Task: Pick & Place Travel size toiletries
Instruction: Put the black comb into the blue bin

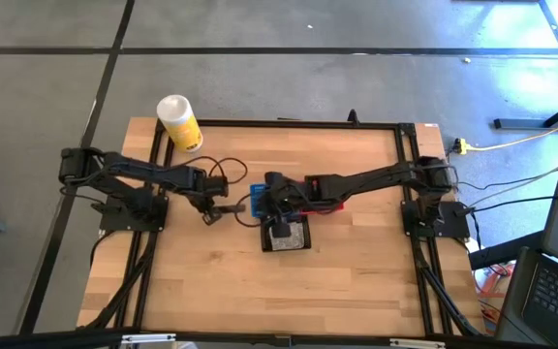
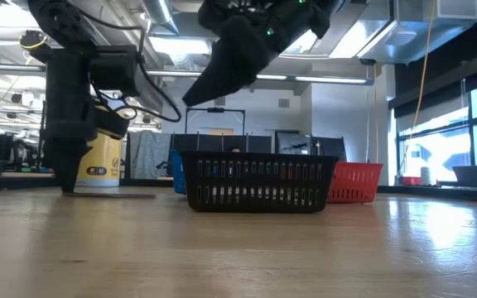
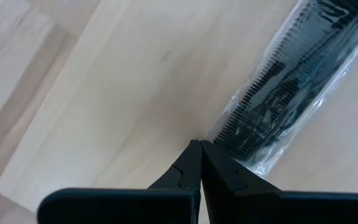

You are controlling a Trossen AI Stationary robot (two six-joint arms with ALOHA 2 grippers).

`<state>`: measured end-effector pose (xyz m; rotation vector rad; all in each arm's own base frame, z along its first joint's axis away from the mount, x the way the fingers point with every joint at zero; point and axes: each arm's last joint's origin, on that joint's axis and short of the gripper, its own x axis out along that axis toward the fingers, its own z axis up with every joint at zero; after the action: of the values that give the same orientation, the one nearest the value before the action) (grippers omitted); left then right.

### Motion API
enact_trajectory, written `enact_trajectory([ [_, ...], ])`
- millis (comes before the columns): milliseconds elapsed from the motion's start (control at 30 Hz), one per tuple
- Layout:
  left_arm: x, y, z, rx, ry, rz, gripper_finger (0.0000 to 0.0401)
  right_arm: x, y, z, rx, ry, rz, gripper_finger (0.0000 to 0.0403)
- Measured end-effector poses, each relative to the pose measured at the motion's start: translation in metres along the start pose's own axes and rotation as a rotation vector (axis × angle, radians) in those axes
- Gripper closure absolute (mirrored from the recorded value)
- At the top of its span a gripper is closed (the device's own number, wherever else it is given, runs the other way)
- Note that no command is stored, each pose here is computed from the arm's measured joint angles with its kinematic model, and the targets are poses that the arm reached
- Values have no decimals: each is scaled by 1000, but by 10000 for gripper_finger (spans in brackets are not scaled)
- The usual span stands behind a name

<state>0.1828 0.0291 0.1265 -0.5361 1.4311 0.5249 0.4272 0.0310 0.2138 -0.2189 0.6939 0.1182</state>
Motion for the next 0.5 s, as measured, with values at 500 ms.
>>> enact_trajectory([
  [500,-1,-36,-20,210,-51,-35,400,-108,-30,30,45,-68,-126,220],
])
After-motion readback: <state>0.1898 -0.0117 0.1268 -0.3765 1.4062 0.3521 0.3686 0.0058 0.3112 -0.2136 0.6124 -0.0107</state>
